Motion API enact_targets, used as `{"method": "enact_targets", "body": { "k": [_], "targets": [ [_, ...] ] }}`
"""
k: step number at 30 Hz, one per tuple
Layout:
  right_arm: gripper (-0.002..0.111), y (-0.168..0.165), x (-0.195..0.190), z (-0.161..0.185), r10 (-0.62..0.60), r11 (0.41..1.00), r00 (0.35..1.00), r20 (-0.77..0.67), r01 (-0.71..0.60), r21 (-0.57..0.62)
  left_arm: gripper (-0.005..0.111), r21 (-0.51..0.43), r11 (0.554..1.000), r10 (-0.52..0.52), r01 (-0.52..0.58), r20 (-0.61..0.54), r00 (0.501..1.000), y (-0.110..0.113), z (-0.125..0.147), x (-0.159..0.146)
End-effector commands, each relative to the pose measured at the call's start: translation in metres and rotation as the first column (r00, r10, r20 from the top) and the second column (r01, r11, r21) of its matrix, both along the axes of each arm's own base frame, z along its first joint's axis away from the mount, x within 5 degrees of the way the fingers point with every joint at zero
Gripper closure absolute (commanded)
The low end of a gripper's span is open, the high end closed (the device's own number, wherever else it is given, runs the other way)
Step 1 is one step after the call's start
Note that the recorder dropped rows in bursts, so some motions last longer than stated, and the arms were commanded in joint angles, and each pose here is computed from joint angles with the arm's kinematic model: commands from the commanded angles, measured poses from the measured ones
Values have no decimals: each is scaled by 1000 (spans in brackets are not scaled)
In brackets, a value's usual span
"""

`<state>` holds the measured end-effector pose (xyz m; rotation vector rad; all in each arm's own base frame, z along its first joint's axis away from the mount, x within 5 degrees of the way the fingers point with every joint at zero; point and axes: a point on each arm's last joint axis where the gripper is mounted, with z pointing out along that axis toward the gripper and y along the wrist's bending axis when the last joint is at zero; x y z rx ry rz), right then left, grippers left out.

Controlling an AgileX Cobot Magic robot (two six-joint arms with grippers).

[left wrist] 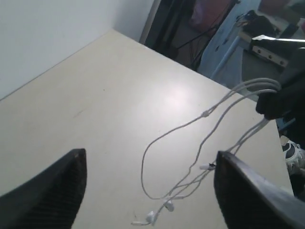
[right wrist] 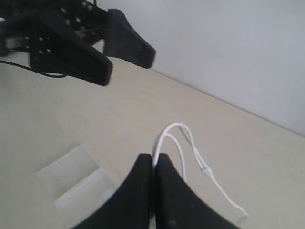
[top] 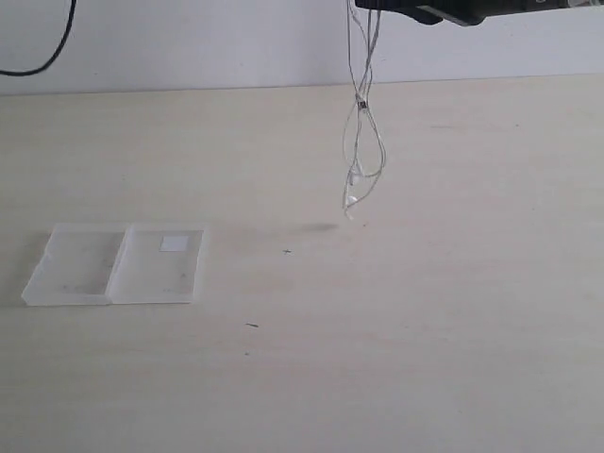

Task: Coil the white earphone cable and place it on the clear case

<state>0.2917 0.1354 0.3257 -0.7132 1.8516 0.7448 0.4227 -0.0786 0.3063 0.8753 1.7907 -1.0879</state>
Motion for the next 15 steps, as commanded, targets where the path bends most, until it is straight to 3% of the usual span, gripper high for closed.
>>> {"method": "enact_targets", "body": {
  "k": [1, 8, 15],
  "targets": [
    [108, 2, -6, 2, 80, 997, 997, 2, -80, 10, 35, -74, 997, -5, 16, 145, 989, -2, -18, -13],
    [108, 8, -15, 3, 209, 978, 978, 29, -209, 2, 35, -61, 998, -13, 27, 218, 976, -2, -32, -31],
    [108, 9, -10, -4, 221, 975, 975, 21, -221, -10, 35, -51, 998, -12, 31, 341, 940, -1, -8, -56]
  ]
}}
